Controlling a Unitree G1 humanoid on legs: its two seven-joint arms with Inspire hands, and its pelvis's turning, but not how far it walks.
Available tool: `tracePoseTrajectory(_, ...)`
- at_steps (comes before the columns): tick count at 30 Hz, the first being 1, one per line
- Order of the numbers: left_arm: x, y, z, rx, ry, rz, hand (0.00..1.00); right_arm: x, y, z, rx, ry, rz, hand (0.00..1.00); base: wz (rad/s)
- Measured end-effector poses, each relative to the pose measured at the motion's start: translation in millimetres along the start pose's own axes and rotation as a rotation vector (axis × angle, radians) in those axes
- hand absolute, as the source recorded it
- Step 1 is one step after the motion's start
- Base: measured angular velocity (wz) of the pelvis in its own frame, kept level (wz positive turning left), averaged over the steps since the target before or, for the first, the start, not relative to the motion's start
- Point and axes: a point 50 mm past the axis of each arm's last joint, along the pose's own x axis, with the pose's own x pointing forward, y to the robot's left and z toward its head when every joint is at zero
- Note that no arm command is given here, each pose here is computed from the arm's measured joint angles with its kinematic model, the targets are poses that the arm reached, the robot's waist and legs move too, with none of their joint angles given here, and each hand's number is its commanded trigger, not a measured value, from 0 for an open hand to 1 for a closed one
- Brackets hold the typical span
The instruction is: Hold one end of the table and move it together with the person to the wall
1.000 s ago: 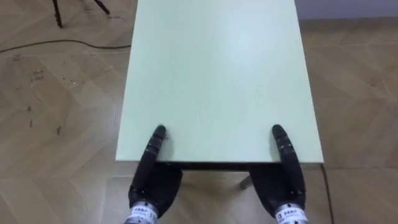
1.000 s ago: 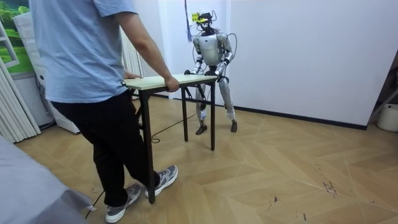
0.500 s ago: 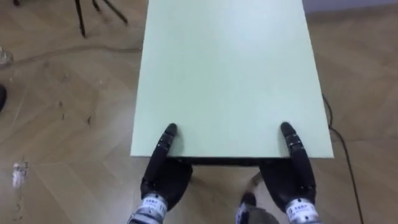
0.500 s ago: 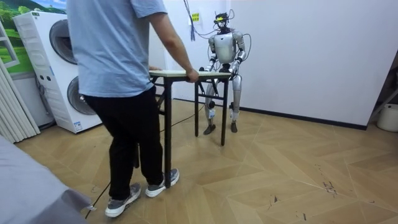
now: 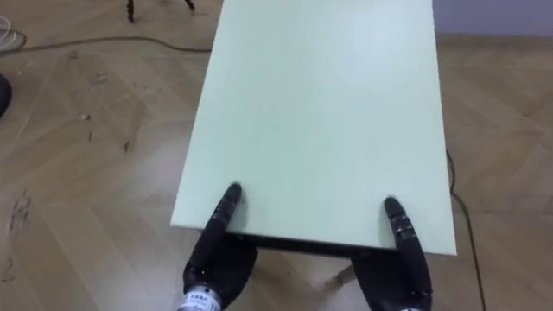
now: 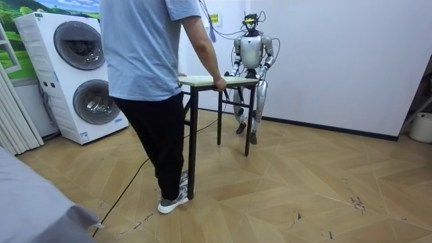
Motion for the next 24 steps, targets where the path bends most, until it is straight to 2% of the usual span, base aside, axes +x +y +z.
tracePoseTrajectory(2, 0.9, -11.4, 7, 0.037, 0.010, -0.051, 1.00, 1, 6, 3, 0.014, -0.024, 0.040, 1.00, 0.22)
tracePoseTrajectory(4, 2.0, -13.2, 10, 0.040, 0.004, -0.056, 1.00, 4, 9, 3, 0.012, -0.011, 0.052, 1.00, -0.25)
tracePoseTrajectory(8, -2.8, -5.2, 11, 0.020, 0.002, -0.020, 1.00, 6, 7, 2, -0.007, 0.011, 0.027, 1.00, -0.62)
tracePoseTrajectory(14, 2.7, -8.8, 12, 0.037, 0.032, -0.005, 1.00, 4, 3, 3, 0.008, -0.013, 0.009, 1.00, 0.20)
tracePoseTrajectory(18, -8.9, 4.2, 15, 0.001, -0.001, 0.039, 1.00, 7, 1, -5, -0.015, 0.036, -0.007, 1.00, -0.54)
tracePoseTrajectory(24, -1.9, -4.4, 13, 0.002, 0.017, 0.003, 1.00, 9, 7, 0, -0.017, 0.004, 0.019, 1.00, 0.39)
